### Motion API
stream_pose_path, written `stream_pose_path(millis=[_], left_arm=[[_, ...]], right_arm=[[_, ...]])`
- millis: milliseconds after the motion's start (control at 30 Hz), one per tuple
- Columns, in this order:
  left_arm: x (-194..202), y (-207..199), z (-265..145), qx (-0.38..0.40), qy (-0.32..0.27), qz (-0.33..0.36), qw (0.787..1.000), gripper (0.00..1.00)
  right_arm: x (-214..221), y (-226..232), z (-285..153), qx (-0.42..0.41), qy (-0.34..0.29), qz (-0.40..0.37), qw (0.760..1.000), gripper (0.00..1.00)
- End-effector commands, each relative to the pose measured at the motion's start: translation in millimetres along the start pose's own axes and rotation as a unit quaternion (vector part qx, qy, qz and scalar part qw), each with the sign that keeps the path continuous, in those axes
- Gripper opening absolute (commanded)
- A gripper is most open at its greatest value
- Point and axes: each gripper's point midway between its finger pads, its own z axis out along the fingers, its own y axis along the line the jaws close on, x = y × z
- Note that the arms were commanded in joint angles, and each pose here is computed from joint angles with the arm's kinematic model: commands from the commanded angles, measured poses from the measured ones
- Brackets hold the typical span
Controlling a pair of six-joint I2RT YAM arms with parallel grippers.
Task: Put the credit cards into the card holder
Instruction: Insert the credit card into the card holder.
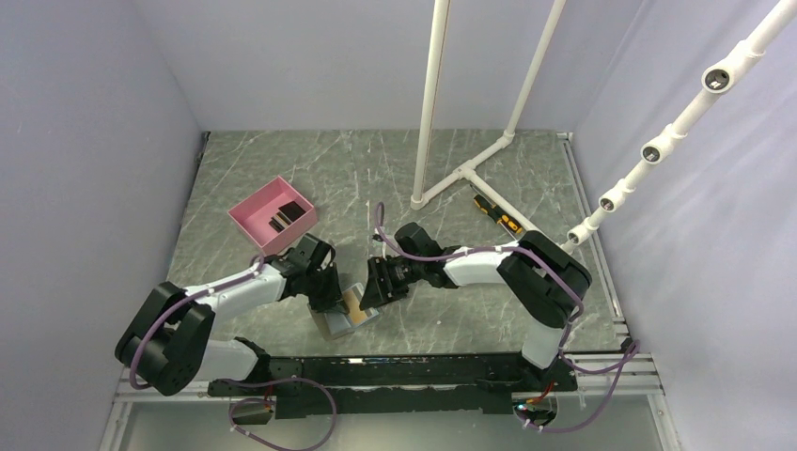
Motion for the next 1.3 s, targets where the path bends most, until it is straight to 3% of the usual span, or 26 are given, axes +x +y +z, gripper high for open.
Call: stream_pose_path(millis=[0,333,567,900,1267], left_arm=[[9,19,9,-0.025,0.001,-0.012,1.0,0.0],[17,26,10,-0.024,0.006,-0.019,1.0,0.0],[21,29,10,-0.022,0.006,-0.023,0.999,0.0],[12,9,-7,0.008,-0.014,-0.017,1.0,0.0],[-12,-30,-98,0.036,-0.098,0.009,0.994,0.38]], right_arm=[[-10,3,4,0.002,-0.01,-0.021,1.0,0.57],[-6,12,12,-0.01,0.001,-0.022,1.0,0.57],[-4,33,13,-0.066,0.007,-0.001,0.998,0.58],[-6,52,14,-0.095,0.005,0.002,0.995,0.58],[-5,60,38,-0.071,0.025,-0.034,0.997,0.58]])
